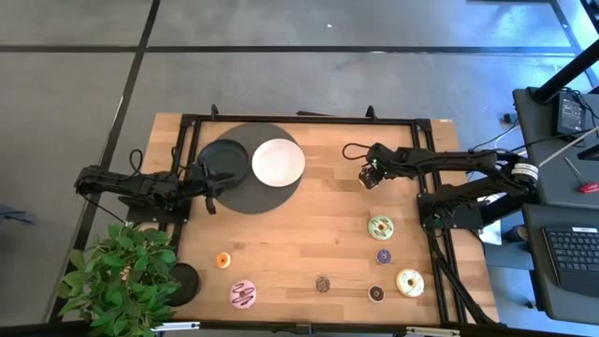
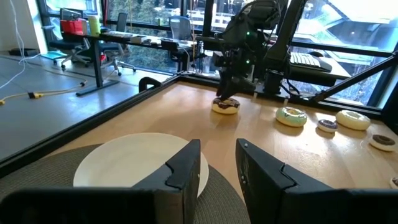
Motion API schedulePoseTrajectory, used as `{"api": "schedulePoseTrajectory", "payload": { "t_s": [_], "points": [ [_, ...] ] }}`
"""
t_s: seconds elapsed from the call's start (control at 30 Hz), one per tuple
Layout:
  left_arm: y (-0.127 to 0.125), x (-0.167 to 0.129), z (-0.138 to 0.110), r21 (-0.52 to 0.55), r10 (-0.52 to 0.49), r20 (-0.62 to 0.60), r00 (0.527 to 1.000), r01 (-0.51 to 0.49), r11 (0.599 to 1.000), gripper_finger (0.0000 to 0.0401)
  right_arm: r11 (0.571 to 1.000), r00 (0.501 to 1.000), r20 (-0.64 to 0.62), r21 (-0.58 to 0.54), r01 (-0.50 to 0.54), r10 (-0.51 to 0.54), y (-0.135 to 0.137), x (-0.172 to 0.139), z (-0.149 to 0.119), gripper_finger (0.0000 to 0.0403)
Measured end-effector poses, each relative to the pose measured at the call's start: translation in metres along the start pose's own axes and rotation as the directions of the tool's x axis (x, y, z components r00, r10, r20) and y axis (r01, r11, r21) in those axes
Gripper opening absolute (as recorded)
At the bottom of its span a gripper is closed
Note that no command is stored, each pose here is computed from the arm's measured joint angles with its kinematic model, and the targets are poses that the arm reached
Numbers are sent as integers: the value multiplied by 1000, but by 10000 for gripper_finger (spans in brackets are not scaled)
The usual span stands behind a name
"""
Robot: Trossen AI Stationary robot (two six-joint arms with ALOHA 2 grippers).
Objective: Pick & Place donuts
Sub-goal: Put the big black donut on the white plate
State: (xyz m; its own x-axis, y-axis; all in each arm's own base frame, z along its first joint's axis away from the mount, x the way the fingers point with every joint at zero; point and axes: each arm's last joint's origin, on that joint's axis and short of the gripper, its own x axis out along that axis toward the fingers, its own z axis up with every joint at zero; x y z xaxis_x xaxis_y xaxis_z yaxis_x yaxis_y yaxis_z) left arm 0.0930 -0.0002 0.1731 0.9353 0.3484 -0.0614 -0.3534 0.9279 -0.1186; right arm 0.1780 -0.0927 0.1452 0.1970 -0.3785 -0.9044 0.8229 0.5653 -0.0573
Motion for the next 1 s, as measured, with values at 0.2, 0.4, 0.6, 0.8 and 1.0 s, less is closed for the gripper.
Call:
{"api": "schedulePoseTrajectory", "payload": {
  "t_s": [0.2,0.4,0.6,0.8,1.0],
  "points": [
    [0,0,0,0,0,0,1000,0,1000,97,999,998,-27,1,-52,52,1,0,-1,105],
    [0,0,0,0,0,0,1000,0,1000,99,998,998,-32,-8,-60,60,2,0,-1,56],
    [0,0,0,1,1,0,1000,-1,1000,95,995,997,-17,-57,-77,76,4,-5,6,12],
    [0,0,0,2,2,0,1000,-2,1000,99,983,973,160,-106,-153,169,19,-40,55,19],
    [0,0,0,3,2,0,1000,-2,1000,98,935,876,350,-245,-256,332,42,-83,120,20]
  ]
}}
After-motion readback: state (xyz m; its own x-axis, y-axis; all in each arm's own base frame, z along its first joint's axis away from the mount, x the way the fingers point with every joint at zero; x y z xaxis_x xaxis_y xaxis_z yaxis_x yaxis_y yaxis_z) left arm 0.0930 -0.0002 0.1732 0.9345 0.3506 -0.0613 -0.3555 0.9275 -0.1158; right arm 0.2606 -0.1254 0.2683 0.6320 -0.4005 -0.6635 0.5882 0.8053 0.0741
